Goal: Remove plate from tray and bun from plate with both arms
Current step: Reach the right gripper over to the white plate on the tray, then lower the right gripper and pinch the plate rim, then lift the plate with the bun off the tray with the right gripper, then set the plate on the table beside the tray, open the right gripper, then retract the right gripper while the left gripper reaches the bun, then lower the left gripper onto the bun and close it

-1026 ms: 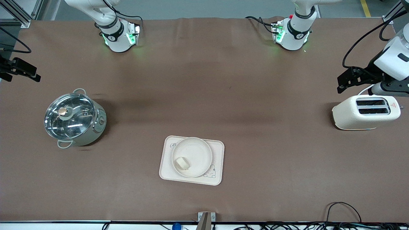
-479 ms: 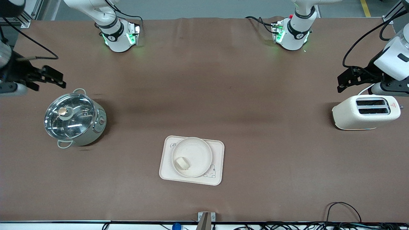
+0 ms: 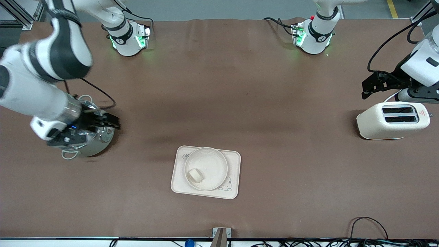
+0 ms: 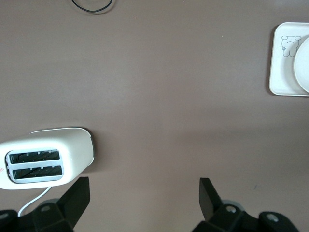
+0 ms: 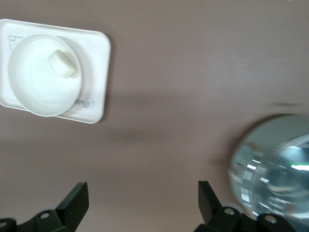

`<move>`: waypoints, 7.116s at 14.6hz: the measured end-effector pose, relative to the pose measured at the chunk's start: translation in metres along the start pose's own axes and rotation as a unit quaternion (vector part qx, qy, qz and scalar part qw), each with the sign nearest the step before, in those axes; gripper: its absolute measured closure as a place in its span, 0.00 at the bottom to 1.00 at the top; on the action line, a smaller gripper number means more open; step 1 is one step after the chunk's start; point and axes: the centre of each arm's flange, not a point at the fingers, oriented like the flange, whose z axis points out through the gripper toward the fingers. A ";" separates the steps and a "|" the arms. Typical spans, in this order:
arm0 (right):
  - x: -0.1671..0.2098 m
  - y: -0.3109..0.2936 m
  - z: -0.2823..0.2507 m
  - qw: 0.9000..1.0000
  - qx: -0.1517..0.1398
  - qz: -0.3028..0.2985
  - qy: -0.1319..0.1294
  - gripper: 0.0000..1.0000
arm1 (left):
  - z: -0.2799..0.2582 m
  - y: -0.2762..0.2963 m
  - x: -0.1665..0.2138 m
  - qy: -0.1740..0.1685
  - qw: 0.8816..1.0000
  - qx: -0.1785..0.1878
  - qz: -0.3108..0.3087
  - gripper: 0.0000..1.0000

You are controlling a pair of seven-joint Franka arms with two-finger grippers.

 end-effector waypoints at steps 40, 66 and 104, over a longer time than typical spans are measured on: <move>0.076 -0.109 0.291 0.984 0.086 0.152 0.027 0.93 | 0.000 0.000 0.000 -0.001 1.000 0.000 0.000 0.00; -0.112 -0.162 0.293 0.995 0.075 0.068 -0.005 0.96 | 0.003 0.000 -0.003 -0.013 1.000 0.001 0.000 0.00; -0.086 0.165 -0.189 0.995 -0.095 0.013 0.023 0.00 | 0.446 0.490 -0.047 0.004 0.921 -0.099 -0.376 0.00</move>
